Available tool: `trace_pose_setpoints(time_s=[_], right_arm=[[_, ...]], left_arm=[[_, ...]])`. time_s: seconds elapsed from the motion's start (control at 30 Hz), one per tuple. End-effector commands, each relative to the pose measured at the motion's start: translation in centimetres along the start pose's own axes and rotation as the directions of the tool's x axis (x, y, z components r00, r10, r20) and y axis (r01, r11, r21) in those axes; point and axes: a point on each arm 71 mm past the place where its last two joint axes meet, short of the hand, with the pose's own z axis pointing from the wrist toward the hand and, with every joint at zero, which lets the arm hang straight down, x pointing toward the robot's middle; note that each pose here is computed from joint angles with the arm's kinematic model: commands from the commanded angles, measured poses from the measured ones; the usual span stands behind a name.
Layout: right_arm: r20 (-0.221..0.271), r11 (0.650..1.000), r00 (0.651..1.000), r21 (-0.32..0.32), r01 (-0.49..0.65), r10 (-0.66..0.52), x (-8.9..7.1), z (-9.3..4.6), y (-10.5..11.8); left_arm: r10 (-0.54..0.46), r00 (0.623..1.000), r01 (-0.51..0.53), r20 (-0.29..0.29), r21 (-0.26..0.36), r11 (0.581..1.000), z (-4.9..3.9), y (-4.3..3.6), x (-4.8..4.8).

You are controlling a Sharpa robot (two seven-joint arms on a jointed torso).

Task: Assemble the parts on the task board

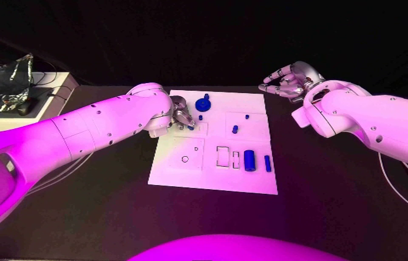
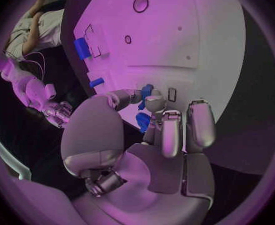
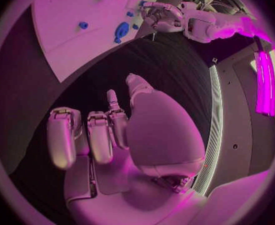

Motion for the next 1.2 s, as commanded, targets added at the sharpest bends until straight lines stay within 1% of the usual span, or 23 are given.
trace_pose_setpoints(time_s=[0.03, 1.2], right_arm=[[-0.009, 1.0, 1.0, -0.014, 0.008, -0.008, 0.06, -0.01, 0.1], [-0.006, 1.0, 1.0, -0.012, 0.006, -0.007, -0.05, -0.03, 0.0]], left_arm=[[0.004, 0.999, -0.004, -0.042, -0.006, 1.0, 0.16, -0.07, 0.7], [0.0, 0.999, 0.0, -0.044, -0.011, 1.0, 0.22, -0.05, 0.71]])
